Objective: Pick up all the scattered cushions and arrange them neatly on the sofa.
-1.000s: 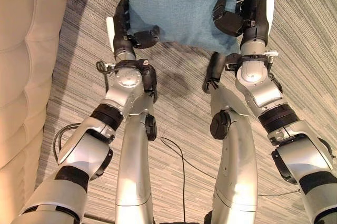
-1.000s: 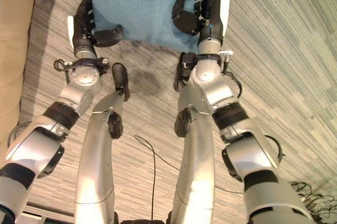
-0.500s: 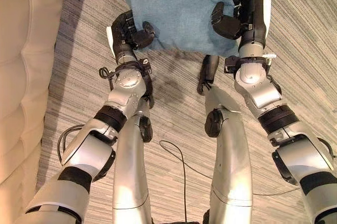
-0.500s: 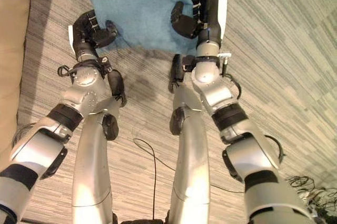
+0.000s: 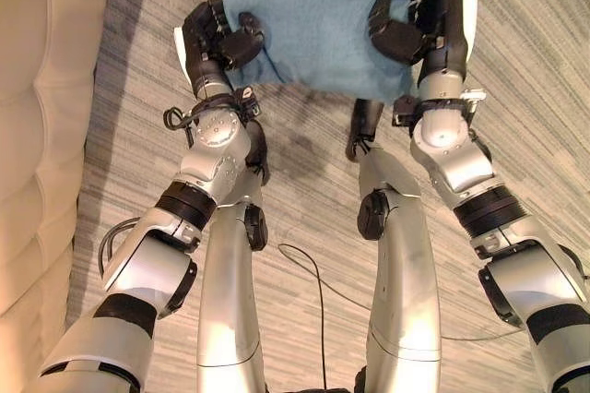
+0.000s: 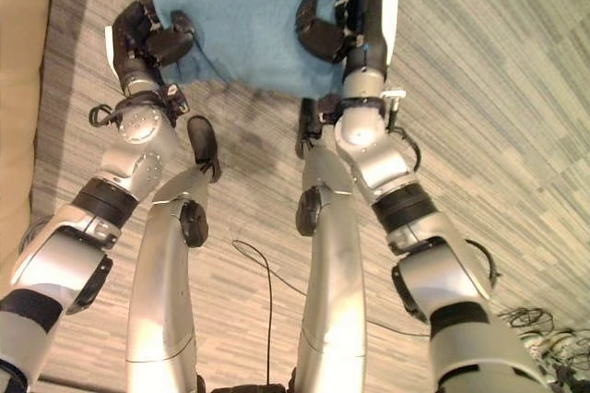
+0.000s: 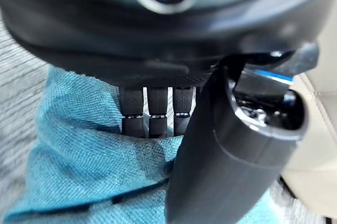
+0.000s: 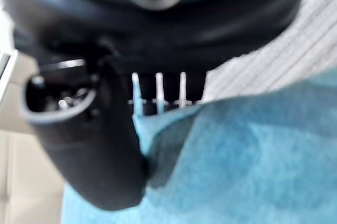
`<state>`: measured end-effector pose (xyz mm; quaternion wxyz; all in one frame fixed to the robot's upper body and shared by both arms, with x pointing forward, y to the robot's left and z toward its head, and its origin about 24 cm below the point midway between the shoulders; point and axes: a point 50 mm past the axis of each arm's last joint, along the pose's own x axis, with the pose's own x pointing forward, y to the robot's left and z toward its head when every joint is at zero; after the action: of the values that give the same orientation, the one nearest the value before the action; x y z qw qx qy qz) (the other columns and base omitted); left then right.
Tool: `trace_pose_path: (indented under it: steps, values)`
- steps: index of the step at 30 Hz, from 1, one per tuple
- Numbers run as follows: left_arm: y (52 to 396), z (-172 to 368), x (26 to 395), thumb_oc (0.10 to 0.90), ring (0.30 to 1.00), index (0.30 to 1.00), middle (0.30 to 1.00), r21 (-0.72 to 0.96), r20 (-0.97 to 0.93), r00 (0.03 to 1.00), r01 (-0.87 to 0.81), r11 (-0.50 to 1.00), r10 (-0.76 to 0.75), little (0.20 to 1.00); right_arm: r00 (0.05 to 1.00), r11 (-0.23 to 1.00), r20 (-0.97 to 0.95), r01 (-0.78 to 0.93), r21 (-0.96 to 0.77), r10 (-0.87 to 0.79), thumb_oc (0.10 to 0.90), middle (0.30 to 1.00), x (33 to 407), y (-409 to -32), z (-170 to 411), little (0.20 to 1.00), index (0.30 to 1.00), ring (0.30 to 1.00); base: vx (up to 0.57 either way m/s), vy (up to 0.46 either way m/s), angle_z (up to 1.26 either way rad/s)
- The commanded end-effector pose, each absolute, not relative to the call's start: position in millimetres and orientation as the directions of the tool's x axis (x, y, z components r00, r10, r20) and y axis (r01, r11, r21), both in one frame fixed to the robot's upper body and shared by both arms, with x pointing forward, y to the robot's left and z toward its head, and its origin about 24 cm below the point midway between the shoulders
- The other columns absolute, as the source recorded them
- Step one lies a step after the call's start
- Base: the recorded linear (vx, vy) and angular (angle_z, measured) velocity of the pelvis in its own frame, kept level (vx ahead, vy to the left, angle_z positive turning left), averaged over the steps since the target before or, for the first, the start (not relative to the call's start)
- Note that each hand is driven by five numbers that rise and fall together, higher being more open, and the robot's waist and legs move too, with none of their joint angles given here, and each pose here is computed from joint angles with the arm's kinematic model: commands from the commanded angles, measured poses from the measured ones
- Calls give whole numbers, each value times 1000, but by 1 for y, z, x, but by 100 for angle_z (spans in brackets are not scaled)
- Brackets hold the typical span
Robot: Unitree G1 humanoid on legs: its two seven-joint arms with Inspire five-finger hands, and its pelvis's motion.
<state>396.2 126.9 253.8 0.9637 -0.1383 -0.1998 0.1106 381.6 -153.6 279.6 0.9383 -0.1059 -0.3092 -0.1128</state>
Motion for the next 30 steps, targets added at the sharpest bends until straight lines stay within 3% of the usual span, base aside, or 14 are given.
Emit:
trace_pose_path:
  steps: [1,5,12,17,30]
  values:
    - [49,282,354,400,300,300,300,-228,640,767,231,946,-33,300,606,976,776,2,-217,171,400,300,341,-79,295,300,300,300,-138,-60,10]
    - [46,251,342,400,300,300,300,-184,624,773,289,939,-116,300,618,973,763,-11,-232,189,400,300,334,-83,273,300,300,300,-108,-107,15]
    - [67,189,325,400,300,300,300,-90,552,810,293,952,-197,300,741,964,642,-24,-264,195,400,300,323,-106,201,300,300,300,-2,-93,15]
    - [87,138,305,400,300,300,300,-156,436,882,267,951,-176,300,825,967,529,-75,-246,198,400,300,299,-114,148,300,300,300,121,-118,23]
    - [121,93,272,400,300,300,300,-179,312,941,193,965,-131,300,907,975,399,-50,-217,135,400,300,265,-144,104,300,300,300,144,17,70]
